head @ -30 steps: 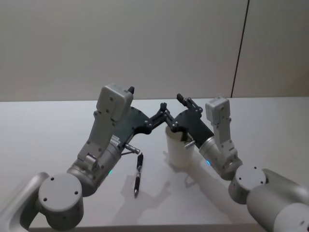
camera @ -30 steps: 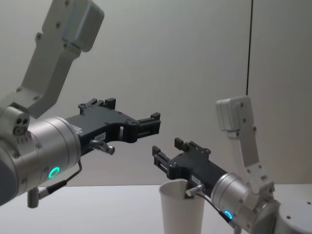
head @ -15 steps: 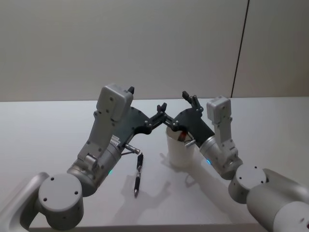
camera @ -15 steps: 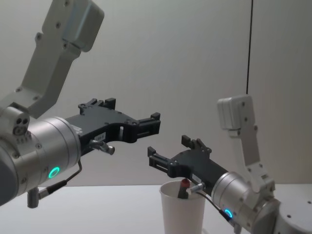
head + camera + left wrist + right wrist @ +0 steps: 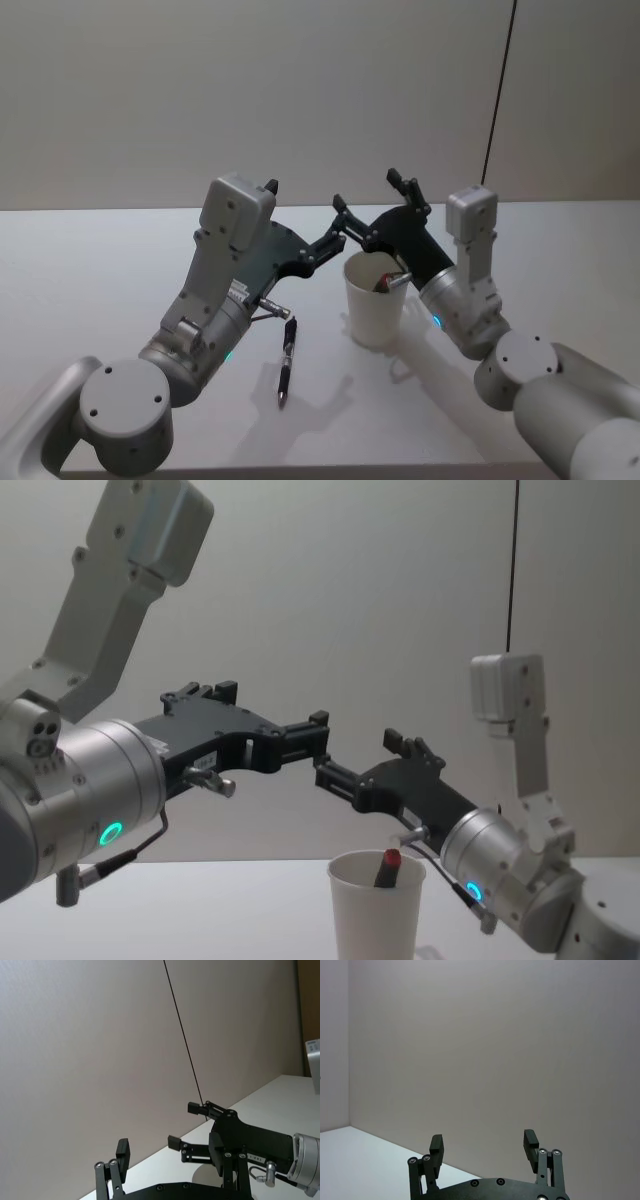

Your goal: Place the pen into the pen holder.

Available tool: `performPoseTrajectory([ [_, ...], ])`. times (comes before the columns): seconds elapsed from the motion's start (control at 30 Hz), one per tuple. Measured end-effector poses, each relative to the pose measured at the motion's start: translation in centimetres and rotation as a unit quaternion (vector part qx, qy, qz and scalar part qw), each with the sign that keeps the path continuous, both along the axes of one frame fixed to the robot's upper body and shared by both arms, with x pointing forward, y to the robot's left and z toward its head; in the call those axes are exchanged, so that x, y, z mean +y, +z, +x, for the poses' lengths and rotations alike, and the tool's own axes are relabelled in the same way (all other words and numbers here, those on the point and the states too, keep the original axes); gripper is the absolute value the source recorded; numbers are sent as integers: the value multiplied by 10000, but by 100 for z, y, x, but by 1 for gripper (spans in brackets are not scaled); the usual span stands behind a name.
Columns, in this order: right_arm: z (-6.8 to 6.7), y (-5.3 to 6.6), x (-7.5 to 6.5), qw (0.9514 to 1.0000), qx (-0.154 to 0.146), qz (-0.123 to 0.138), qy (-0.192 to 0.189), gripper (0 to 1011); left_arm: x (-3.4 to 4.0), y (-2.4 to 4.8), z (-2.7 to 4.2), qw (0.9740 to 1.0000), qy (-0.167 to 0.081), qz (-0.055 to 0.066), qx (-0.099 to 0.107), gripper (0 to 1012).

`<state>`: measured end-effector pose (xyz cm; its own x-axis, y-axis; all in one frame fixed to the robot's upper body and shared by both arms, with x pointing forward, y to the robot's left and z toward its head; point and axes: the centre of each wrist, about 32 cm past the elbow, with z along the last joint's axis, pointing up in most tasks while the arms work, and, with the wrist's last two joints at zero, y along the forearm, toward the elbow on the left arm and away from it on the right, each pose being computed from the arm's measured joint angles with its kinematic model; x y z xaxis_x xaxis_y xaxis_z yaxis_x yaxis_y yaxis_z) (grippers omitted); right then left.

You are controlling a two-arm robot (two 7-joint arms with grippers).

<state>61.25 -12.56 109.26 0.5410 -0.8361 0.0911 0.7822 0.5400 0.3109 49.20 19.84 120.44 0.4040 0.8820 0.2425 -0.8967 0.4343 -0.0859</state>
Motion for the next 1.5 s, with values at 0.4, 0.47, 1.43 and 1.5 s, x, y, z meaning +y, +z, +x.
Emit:
performPoseTrajectory([
  [0.4,-91,143,-63,9992,104,294,-234,1002,0,0,0,10000,0,0,0,1004],
  [0.47,-125,178,-83,9988,151,347,-301,1002,0,0,0,10000,0,0,0,1004],
  [1.43,-870,490,-597,9794,1319,758,-1327,1001,0,0,0,10000,0,0,0,1004],
  [1.5,-906,494,-623,9781,1368,767,-1368,1002,0,0,0,10000,0,0,0,1004],
])
